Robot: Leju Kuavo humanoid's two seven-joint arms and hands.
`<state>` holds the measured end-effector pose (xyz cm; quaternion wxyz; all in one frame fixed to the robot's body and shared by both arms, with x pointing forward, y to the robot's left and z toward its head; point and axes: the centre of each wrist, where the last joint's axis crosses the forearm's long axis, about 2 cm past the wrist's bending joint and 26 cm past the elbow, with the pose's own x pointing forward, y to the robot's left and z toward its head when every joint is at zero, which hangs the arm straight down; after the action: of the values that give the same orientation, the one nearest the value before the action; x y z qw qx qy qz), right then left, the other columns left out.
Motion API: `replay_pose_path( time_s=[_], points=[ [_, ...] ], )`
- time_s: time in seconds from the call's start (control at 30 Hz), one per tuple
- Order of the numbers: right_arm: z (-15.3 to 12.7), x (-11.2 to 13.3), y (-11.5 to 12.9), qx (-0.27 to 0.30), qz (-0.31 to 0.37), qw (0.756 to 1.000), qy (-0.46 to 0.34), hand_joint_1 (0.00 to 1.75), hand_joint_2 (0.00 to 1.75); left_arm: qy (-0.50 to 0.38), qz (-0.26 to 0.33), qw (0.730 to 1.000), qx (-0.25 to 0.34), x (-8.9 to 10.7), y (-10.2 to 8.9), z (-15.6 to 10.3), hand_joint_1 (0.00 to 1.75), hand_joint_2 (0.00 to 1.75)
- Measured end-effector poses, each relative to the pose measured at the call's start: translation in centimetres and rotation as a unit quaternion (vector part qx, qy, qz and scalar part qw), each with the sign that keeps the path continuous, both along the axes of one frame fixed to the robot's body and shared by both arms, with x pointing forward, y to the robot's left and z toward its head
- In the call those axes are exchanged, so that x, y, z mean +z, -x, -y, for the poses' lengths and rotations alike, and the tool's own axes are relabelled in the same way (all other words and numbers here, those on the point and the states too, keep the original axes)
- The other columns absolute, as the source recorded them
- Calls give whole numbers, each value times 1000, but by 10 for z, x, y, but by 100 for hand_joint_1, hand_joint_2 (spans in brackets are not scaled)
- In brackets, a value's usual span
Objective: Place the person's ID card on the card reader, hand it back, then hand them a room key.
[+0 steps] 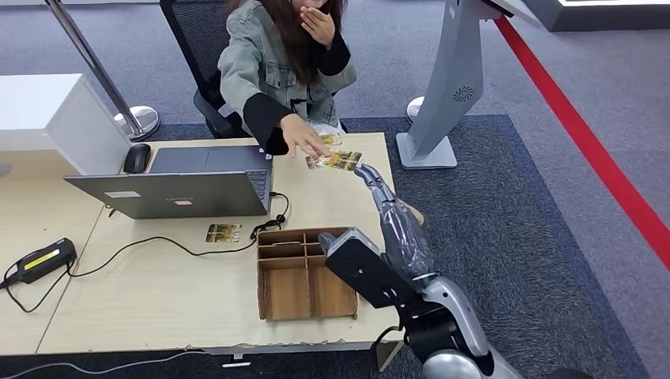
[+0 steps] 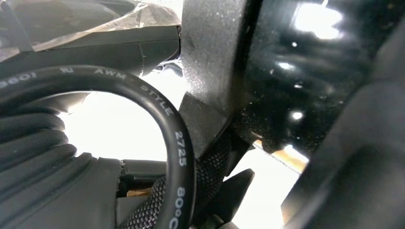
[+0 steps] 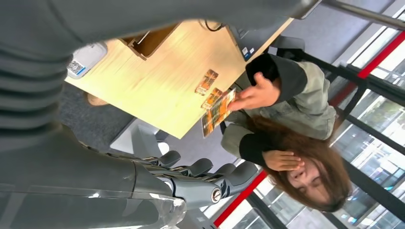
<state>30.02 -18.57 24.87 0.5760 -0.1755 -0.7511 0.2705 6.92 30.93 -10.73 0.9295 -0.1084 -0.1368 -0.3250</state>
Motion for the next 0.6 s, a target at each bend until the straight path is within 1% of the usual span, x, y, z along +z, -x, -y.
replay_pose_path(
  time_s=[0.13,0.27,0.47,0.6],
  points=[
    [6,4,8,10,6,1000,6,0,0,1,-1,1000,1,0,0,-1,0,0],
    [10,6,13,27,-3,1000,11,0,175,2,-2,1000,1,0,0,-2,0,0],
    [13,6,15,45,-22,998,28,0,175,2,-3,1000,0,0,0,-2,0,0],
    [13,5,13,34,-11,997,61,0,175,2,-3,1000,-1,0,0,-2,0,0]
  ],
)
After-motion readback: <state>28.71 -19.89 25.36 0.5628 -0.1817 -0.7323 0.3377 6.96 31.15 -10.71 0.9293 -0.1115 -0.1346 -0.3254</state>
